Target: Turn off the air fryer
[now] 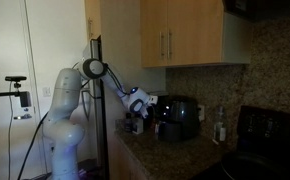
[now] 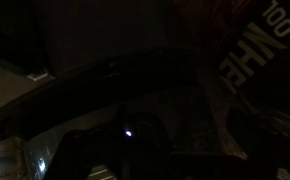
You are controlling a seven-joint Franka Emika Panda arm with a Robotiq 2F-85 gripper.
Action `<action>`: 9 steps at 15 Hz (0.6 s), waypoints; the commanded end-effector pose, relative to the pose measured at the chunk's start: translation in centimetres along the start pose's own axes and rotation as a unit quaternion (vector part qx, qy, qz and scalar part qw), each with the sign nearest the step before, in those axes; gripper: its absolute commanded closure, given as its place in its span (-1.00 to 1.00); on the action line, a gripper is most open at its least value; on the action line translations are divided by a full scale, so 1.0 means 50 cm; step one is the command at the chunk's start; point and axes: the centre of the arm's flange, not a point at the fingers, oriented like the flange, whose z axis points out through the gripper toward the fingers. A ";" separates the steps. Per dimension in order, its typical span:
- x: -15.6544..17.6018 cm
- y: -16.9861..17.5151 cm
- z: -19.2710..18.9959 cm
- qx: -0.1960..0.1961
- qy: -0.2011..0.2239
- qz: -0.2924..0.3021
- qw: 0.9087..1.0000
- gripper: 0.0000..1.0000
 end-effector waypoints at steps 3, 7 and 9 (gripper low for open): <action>0.008 -0.006 -0.010 0.013 0.028 0.003 1.000 -1.00; 0.018 -0.009 -0.004 0.010 0.049 0.001 0.999 -1.00; 0.014 0.001 0.027 -0.003 0.051 0.000 0.999 -1.00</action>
